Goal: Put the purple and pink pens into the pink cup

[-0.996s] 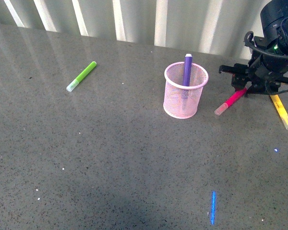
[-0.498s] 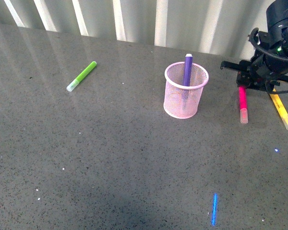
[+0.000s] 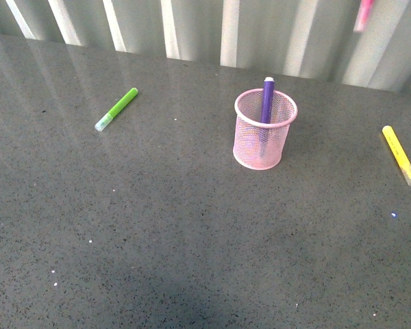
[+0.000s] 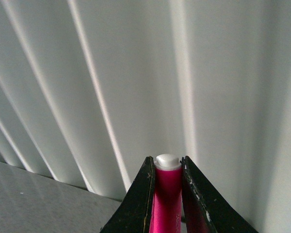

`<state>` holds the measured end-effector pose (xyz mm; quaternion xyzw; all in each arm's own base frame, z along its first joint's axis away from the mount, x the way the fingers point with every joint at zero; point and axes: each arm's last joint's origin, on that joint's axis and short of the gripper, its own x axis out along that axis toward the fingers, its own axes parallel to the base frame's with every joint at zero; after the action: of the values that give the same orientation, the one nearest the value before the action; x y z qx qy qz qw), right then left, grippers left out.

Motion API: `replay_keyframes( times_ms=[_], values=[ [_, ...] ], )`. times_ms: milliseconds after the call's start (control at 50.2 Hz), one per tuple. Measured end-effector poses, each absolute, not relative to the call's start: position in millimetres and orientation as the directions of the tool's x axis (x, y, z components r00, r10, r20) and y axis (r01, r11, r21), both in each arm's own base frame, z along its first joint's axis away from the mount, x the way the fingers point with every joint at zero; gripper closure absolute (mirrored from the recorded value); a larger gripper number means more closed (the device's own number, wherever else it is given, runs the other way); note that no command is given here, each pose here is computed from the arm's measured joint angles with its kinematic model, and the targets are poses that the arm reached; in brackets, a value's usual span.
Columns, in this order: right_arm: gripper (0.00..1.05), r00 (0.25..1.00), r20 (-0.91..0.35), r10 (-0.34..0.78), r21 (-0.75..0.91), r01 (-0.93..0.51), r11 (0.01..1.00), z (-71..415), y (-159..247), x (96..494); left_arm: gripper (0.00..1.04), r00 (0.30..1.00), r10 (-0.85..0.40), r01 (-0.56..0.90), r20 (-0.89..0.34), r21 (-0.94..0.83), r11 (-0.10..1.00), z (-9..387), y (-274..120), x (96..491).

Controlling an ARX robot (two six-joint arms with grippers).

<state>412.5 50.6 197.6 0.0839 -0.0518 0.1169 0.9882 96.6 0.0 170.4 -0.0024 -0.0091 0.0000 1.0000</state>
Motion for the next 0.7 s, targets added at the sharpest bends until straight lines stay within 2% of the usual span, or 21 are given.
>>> replay_keyframes(
  times_ms=[80, 159, 378, 697],
  values=[
    [0.94, 0.926, 0.200, 0.319, 0.107, -0.345, 0.933, 196.1, 60.9, 400.4, 0.07, 1.000, 0.000, 0.000, 0.018, -0.005, 1.000, 170.4, 0.0, 96.6],
    [0.94, 0.888, 0.221, 0.404, 0.084, -0.430, 0.899, 187.3, 69.3, 393.0, 0.07, 1.000, 0.000, 0.000, 0.018, -0.005, 1.000, 170.4, 0.0, 96.6],
    [0.94, 0.818, 0.189, 0.543, 0.060, -0.561, 0.825, 153.2, 99.1, 383.9, 0.07, 1.000, 0.000, 0.000, 0.018, -0.005, 1.000, 170.4, 0.0, 96.6],
    [0.94, 0.792, 0.133, 0.596, 0.089, -0.608, 0.789, 113.8, 119.0, 397.5, 0.07, 1.000, 0.000, 0.000, 0.018, -0.005, 1.000, 170.4, 0.0, 96.6]
  ],
)
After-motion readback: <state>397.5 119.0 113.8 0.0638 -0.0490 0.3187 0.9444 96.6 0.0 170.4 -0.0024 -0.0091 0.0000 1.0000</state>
